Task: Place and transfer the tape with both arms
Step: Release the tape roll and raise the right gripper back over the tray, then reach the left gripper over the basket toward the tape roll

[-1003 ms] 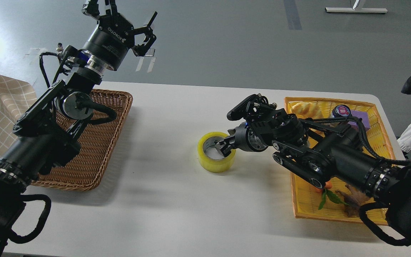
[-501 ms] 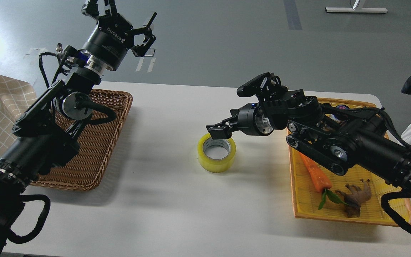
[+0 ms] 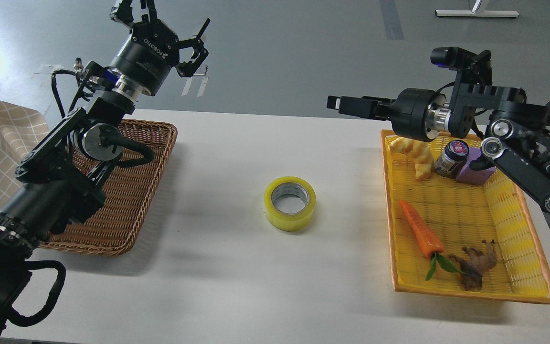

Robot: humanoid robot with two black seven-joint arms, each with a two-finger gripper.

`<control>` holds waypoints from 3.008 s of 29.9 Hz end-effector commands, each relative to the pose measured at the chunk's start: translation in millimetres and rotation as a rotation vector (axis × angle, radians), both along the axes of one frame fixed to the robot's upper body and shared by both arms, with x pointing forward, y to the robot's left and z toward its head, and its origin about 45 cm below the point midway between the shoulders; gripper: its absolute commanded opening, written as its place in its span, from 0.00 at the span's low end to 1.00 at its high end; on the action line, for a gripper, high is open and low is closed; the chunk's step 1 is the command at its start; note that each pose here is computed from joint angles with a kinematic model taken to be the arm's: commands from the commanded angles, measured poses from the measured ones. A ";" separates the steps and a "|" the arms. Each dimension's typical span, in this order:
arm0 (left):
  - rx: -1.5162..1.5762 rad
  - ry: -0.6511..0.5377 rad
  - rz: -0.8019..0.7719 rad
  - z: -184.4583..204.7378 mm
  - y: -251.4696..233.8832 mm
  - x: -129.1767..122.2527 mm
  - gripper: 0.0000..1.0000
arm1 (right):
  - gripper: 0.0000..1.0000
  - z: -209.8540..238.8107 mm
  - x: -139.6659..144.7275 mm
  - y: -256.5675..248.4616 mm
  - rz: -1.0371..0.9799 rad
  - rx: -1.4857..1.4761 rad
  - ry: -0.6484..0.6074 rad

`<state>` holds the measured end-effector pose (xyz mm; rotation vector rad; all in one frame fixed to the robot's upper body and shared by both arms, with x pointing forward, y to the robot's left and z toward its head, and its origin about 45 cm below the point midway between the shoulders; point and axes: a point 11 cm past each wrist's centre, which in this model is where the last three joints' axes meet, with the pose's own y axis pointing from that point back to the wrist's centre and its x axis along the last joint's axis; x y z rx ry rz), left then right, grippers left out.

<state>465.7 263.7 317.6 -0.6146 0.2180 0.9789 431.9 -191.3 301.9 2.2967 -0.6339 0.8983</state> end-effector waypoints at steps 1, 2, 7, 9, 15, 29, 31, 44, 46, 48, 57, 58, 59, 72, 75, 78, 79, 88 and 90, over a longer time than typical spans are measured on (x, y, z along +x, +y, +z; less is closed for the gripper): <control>0.008 0.001 -0.002 0.0 -0.1 0.1 0.98 | 1.00 18.6 1.5 -22.0 -0.052 0.186 0.015; 0.008 0.001 -0.002 -0.1 -0.1 0.1 0.98 | 1.00 21.7 2.0 -26.1 -0.061 0.219 0.015; 0.015 0.001 0.000 -0.2 1.3 0.1 0.98 | 1.00 44.1 3.0 -55.8 -0.138 0.487 0.017; 0.018 0.000 0.000 -0.3 1.1 0.1 0.98 | 1.00 49.6 3.5 -70.7 -0.179 0.625 0.043; 0.019 0.000 -0.001 0.3 0.8 0.3 0.98 | 1.00 60.8 1.8 -100.5 -0.236 0.975 0.131; 0.033 0.001 -0.004 0.7 1.0 0.5 0.98 | 1.00 62.6 16.1 -148.2 -0.344 1.421 0.259; 0.042 -0.003 0.005 2.2 6.1 0.5 0.98 | 1.00 58.3 17.7 -144.2 -0.345 1.464 0.302; 0.077 -0.001 0.020 1.2 16.6 -0.7 0.98 | 1.00 38.3 27.0 -109.1 -0.298 1.768 0.433; 0.110 -0.010 0.017 2.0 15.5 -0.6 0.98 | 1.00 34.7 27.0 -100.5 -0.289 1.787 0.451; 0.134 -0.016 0.014 1.8 13.5 -0.7 0.98 | 1.00 33.4 27.2 -96.4 -0.284 1.794 0.460; 0.296 -0.061 -0.008 3.8 3.0 0.0 0.98 | 1.00 31.9 27.0 -90.2 -0.275 1.806 0.472; 0.317 -0.065 -0.010 2.9 2.1 -0.2 0.98 | 1.00 30.5 26.9 -90.2 -0.278 1.805 0.474; 0.358 -0.081 -0.016 5.0 -0.9 0.2 0.98 | 1.00 29.1 26.2 -91.0 -0.281 1.806 0.475; 0.813 -0.331 -0.104 35.6 -37.5 -14.9 0.98 | 1.00 18.1 22.1 -95.4 -0.307 1.803 0.483; 0.898 -0.386 -0.118 39.9 -42.9 -21.6 0.98 | 1.00 14.7 20.4 -97.6 -0.316 1.805 0.483; 0.964 -0.443 -0.134 45.2 -50.8 -28.7 0.98 | 1.00 9.9 18.1 -98.9 -0.325 1.806 0.488; 1.000 -0.469 -0.142 47.1 -54.4 -31.7 0.98 | 1.00 9.4 17.4 -98.7 -0.325 1.804 0.488; 1.237 -0.544 -0.227 30.3 -65.2 -46.0 0.98 | 1.00 9.0 16.9 -101.7 -0.331 1.804 0.484; 1.282 -0.552 -0.252 24.1 -66.7 -49.3 0.98 | 1.00 8.6 17.0 -100.5 -0.329 1.805 0.486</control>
